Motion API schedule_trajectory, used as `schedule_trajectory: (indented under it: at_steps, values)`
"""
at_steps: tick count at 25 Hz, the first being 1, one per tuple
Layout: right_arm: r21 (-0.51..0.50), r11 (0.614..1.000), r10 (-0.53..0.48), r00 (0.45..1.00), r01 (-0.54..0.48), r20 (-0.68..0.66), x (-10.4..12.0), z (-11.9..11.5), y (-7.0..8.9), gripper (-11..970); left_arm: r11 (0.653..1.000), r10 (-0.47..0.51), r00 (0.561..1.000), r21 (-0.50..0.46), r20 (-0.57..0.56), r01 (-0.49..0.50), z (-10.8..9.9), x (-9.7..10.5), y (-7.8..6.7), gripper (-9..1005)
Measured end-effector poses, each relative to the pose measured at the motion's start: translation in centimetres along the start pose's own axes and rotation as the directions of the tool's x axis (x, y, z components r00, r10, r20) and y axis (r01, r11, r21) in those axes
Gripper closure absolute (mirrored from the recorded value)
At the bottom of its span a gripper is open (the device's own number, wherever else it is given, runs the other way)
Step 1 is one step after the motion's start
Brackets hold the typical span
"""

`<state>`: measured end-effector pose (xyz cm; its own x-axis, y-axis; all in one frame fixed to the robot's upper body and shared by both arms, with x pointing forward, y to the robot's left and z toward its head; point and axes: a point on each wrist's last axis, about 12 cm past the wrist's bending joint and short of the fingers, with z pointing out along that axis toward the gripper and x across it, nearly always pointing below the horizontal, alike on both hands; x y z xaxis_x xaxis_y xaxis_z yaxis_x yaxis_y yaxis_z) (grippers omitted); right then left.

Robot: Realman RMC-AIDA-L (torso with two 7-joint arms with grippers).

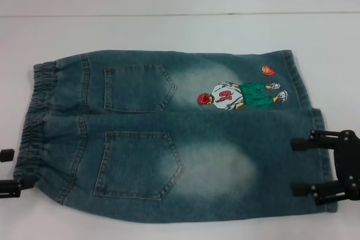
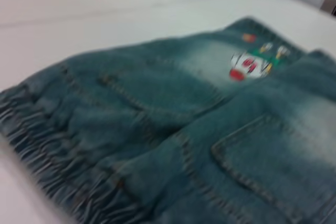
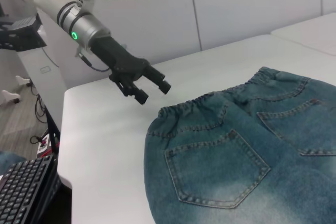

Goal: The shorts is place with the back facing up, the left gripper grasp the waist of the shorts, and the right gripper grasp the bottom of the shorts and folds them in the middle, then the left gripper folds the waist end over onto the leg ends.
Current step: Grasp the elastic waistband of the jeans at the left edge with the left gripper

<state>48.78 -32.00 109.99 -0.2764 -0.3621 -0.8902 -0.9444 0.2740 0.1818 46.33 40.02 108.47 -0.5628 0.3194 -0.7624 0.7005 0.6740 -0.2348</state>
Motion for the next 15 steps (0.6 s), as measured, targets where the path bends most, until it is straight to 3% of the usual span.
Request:
schedule_trajectory:
  at_steps: [9,15]
  values:
    - [0.003,1.000,0.017,1.000,-0.017,0.011,0.3,0.4,-0.1,14,0.996,-0.001,0.997,-0.087,-0.075,-0.006,0.2,0.3,1.0,64]
    - [-0.003,1.000,0.016,1.000,-0.016,0.014,0.2,0.7,-0.2,15,0.995,-0.006,0.992,-0.096,-0.125,-0.006,1.1,0.7,0.9,64]
